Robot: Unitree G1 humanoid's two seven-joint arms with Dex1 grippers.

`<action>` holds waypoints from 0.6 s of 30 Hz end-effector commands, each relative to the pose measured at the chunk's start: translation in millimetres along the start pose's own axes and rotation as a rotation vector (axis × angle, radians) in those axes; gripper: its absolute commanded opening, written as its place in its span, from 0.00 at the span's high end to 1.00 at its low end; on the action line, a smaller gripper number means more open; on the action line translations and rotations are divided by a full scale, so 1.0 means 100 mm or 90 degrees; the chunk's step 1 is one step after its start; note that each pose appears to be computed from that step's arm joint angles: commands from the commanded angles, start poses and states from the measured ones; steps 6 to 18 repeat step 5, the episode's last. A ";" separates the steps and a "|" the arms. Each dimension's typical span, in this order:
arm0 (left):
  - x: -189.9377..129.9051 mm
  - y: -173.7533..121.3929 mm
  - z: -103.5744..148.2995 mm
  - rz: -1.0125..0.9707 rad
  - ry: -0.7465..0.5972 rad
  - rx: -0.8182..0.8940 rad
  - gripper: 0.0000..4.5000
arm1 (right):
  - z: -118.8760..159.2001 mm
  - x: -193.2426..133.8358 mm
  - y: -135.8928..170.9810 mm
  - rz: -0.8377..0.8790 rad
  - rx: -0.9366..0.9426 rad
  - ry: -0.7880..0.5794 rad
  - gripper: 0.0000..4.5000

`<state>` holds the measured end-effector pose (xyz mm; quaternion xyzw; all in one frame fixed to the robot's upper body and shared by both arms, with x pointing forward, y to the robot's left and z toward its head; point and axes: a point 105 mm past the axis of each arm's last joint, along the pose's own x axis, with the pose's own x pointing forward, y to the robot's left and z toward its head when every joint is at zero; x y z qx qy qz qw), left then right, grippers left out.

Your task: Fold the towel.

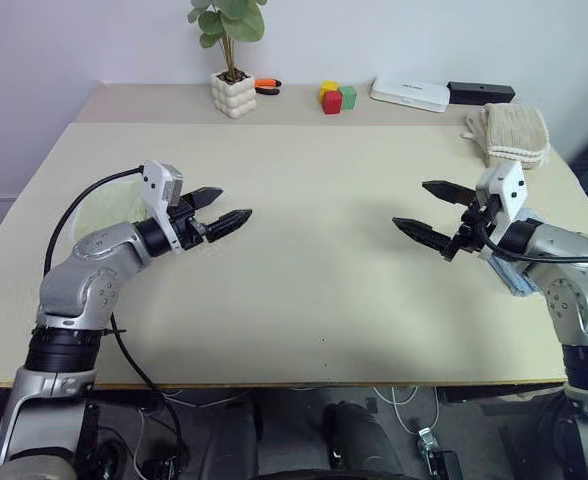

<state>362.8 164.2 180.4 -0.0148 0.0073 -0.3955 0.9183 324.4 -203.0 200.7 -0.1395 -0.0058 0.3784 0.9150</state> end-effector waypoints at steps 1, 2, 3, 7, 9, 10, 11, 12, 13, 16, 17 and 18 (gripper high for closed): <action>0.06 0.01 0.07 -0.012 -0.017 0.039 0.01 | 0.20 -0.11 0.01 0.000 -0.039 -0.016 0.00; 0.08 0.02 0.07 -0.011 -0.018 0.039 0.01 | 0.20 -0.13 0.00 -0.003 -0.041 -0.010 0.00; 0.08 0.02 0.10 -0.014 -0.031 0.031 0.01 | 0.23 -0.12 0.00 -0.004 -0.042 -0.011 0.00; 0.09 0.02 0.13 -0.015 -0.044 0.026 0.01 | 0.28 -0.10 -0.01 -0.005 -0.045 -0.015 0.00; 0.09 0.02 0.13 -0.015 -0.044 0.026 0.01 | 0.28 -0.10 -0.01 -0.005 -0.045 -0.015 0.00; 0.09 0.02 0.13 -0.015 -0.044 0.026 0.01 | 0.28 -0.10 -0.01 -0.005 -0.045 -0.015 0.00; 0.09 0.02 0.13 -0.015 -0.044 0.026 0.01 | 0.28 -0.10 -0.01 -0.005 -0.045 -0.015 0.00; 0.09 0.02 0.13 -0.015 -0.044 0.026 0.01 | 0.28 -0.10 -0.01 -0.005 -0.045 -0.015 0.00; 0.09 0.02 0.13 -0.015 -0.044 0.026 0.01 | 0.28 -0.10 -0.01 -0.005 -0.045 -0.015 0.00; 0.09 0.02 0.13 -0.015 -0.044 0.026 0.01 | 0.28 -0.10 -0.01 -0.005 -0.045 -0.015 0.00; 0.09 0.02 0.13 -0.015 -0.044 0.026 0.01 | 0.28 -0.10 -0.01 -0.005 -0.045 -0.015 0.00; 0.09 0.02 0.13 -0.015 -0.044 0.026 0.01 | 0.28 -0.10 -0.01 -0.005 -0.045 -0.015 0.00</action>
